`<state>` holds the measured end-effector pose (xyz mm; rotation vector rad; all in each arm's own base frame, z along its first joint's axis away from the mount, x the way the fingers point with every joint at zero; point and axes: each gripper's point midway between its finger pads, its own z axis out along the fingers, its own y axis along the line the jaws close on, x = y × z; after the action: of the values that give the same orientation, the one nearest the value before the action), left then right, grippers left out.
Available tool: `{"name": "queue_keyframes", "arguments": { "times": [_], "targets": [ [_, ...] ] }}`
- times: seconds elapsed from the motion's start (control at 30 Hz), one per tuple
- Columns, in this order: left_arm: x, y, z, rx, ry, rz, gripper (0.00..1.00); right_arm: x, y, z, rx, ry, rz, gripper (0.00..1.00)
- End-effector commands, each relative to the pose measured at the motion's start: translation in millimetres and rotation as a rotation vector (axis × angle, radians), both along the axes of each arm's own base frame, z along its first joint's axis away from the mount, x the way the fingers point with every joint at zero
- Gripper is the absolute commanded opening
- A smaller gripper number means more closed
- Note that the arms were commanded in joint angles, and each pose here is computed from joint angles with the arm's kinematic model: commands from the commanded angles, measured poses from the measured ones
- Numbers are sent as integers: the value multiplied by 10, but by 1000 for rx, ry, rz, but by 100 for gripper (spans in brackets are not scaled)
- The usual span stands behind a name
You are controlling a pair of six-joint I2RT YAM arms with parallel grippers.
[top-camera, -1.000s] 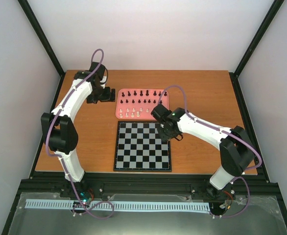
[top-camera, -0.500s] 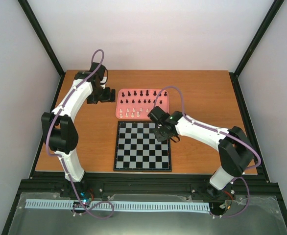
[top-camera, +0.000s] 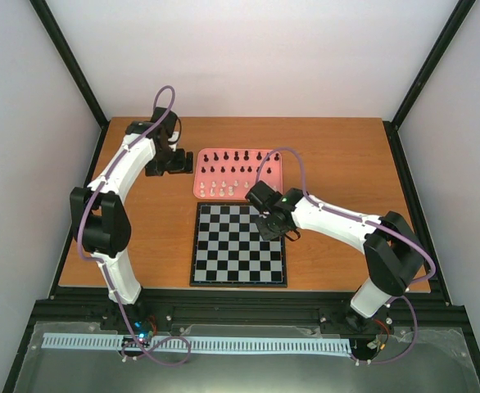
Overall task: Set up the chess pieces on the board
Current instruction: Place the chess piece on the chessboard.
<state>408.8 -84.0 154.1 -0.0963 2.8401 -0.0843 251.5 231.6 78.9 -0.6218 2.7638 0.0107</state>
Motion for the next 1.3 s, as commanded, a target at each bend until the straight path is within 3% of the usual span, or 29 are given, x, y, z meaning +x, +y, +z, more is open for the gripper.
{"name": "queue_keyframes", "arguments": {
  "times": [0.0, 0.93, 1.27],
  "targets": [
    [26, -15, 64, -16, -26, 14, 100, -27, -16, -15, -15, -4, -12, 6],
    [86, -14, 57, -7, -24, 13, 100, 63, -77, -264, -52, 40, -24, 6],
    [88, -5, 55, 0, -21, 14, 100, 62, -71, -293, -54, 54, -14, 16]
  ]
}}
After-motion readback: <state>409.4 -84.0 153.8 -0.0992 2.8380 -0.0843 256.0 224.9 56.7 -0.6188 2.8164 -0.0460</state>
